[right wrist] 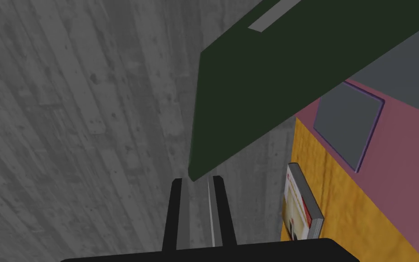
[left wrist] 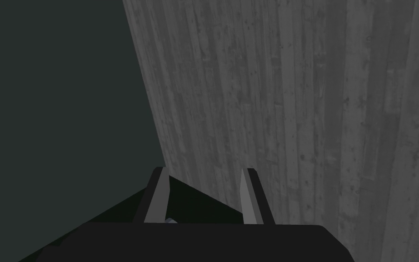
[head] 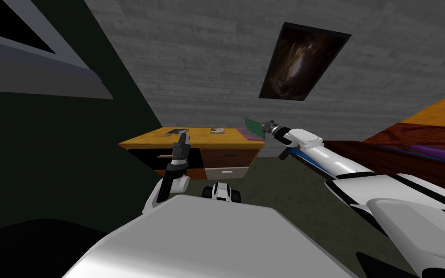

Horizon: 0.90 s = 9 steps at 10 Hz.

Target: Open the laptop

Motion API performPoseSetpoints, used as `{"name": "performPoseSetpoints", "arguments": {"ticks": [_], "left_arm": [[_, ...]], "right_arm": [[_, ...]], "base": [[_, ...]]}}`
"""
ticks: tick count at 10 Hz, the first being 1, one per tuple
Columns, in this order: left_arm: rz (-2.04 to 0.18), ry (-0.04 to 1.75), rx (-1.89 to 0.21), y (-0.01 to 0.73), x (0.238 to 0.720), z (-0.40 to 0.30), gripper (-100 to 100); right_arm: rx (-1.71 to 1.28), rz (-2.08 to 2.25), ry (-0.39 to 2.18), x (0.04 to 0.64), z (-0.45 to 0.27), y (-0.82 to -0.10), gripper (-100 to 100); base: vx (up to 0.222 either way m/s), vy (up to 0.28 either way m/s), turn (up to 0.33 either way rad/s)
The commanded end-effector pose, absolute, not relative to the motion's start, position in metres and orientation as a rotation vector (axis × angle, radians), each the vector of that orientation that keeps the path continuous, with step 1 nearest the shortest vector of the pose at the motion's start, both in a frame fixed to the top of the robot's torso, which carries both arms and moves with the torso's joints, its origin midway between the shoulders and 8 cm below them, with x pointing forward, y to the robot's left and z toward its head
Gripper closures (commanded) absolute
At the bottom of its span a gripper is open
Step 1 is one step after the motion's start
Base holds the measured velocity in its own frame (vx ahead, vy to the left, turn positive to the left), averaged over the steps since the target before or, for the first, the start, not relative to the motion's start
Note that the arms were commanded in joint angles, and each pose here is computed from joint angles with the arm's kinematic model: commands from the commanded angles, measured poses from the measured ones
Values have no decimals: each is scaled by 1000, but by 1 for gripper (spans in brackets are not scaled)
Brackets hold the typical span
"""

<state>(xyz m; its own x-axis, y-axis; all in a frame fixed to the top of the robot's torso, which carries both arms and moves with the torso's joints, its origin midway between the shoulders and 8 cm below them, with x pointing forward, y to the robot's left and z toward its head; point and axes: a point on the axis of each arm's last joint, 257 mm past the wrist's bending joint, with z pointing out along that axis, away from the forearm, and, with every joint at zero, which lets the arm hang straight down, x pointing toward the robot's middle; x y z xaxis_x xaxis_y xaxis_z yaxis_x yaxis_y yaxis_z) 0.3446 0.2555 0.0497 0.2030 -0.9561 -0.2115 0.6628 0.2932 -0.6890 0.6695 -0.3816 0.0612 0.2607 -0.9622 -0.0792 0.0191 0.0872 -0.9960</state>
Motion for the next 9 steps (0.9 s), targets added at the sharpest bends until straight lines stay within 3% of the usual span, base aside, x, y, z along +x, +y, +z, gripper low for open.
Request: {"name": "performPoseSetpoints", "arguments": {"ticks": [1, 9], "left_arm": [[-1200, 691, -511, 255, 345, 50, 0], [-1200, 691, -511, 255, 345, 50, 0]], "right_arm": [[-1314, -1055, 991, 675, 32, -363, 100], [-1418, -1203, 877, 677, 2, -328, 100]], "base": [[-42, -19, 31], [-22, -18, 17]]}}
